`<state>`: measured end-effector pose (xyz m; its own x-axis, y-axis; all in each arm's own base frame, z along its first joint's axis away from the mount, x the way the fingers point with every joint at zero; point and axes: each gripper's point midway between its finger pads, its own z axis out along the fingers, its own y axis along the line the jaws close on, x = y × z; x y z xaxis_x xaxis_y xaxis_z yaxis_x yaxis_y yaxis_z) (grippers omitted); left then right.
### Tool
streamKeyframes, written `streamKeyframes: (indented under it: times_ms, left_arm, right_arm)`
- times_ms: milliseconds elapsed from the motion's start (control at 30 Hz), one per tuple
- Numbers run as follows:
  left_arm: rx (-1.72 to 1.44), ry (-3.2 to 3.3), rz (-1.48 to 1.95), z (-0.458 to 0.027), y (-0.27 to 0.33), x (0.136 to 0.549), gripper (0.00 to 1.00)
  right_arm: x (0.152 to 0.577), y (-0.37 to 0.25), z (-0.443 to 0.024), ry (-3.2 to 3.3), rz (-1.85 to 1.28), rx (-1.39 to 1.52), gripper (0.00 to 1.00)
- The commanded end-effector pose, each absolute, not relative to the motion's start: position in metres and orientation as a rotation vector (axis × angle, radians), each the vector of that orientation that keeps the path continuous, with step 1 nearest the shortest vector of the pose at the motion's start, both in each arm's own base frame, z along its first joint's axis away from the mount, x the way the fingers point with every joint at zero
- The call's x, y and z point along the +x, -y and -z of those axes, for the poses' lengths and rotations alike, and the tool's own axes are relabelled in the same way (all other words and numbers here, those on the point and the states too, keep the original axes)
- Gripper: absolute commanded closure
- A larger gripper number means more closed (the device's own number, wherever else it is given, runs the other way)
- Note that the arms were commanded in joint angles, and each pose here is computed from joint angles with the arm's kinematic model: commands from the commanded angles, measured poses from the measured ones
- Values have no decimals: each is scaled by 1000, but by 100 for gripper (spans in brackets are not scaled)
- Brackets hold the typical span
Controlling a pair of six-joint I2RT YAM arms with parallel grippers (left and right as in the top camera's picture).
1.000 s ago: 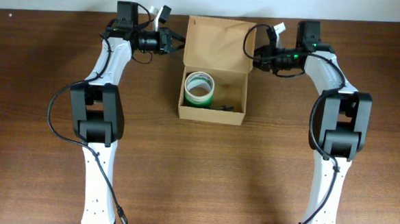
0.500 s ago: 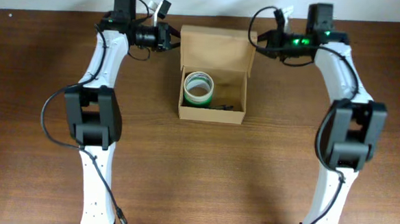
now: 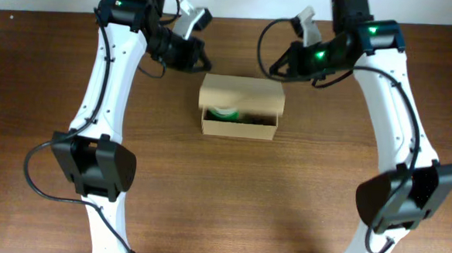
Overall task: Pack container
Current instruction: 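Push the lid flaps down with both grippers to close the box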
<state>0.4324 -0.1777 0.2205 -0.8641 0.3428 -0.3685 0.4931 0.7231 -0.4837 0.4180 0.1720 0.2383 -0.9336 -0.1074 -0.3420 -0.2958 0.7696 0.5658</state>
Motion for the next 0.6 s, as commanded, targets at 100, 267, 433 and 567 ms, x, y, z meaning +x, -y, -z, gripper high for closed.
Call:
streamKeyframes:
  times_ms: [100, 267, 433, 567]
  left_arm:
    - [712, -2731, 458, -234, 133, 419, 98]
    - [732, -2655, 447, -268, 139, 400, 98]
    - [823, -2607, 387, -264, 164, 396, 98]
    - [826, -2667, 356, -220, 182, 401, 98]
  right_arm:
    - [391, -142, -267, -2685, -479, -342, 96]
    - [364, -134, -268, -2763, -451, -335, 96]
    - [358, -123, -256, -2819, -375, -319, 96]
    - [359, -121, -238, -2853, -349, -315, 96]
